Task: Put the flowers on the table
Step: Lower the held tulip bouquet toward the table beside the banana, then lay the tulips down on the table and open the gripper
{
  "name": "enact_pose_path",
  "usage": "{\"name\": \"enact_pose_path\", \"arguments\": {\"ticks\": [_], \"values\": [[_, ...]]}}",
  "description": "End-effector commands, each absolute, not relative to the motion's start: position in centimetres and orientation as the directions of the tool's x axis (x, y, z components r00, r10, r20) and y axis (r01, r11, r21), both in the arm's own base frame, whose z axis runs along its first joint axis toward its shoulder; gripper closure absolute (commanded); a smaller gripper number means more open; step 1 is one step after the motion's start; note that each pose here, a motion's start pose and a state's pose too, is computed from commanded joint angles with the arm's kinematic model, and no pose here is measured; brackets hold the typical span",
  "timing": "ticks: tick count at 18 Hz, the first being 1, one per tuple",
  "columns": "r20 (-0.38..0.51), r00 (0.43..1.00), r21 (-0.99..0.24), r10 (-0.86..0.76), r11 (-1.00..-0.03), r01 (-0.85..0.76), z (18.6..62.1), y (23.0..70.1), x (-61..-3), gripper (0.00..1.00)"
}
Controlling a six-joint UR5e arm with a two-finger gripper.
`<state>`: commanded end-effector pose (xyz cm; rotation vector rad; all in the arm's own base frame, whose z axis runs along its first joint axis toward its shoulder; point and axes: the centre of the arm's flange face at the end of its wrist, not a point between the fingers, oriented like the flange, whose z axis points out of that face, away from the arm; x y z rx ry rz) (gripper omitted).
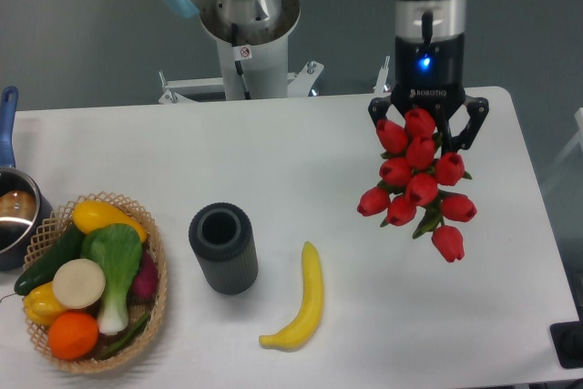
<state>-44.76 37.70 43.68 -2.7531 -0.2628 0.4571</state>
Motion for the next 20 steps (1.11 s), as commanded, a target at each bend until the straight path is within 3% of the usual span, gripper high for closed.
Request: {"name": "enact_pose_path", "arguments": {"ticks": [3,7,11,20], "values": [[-0.282,0.931,-0.213,0.233,-0.961,0.177,38.8,37.0,-44.9,0.54],[-0.230,0.943,-0.164,0.239,-0.965,0.205,34.8,36.9,-44.6,0.53],[-0.145,0.951,-0.107,0.274,-0.960,0.261,28.2,38.0,-46.5,0.53],[-0.150,0.947,-0.025,0.285,-0.958,0.285,24.0,38.7,-49.5,0.53]]}}
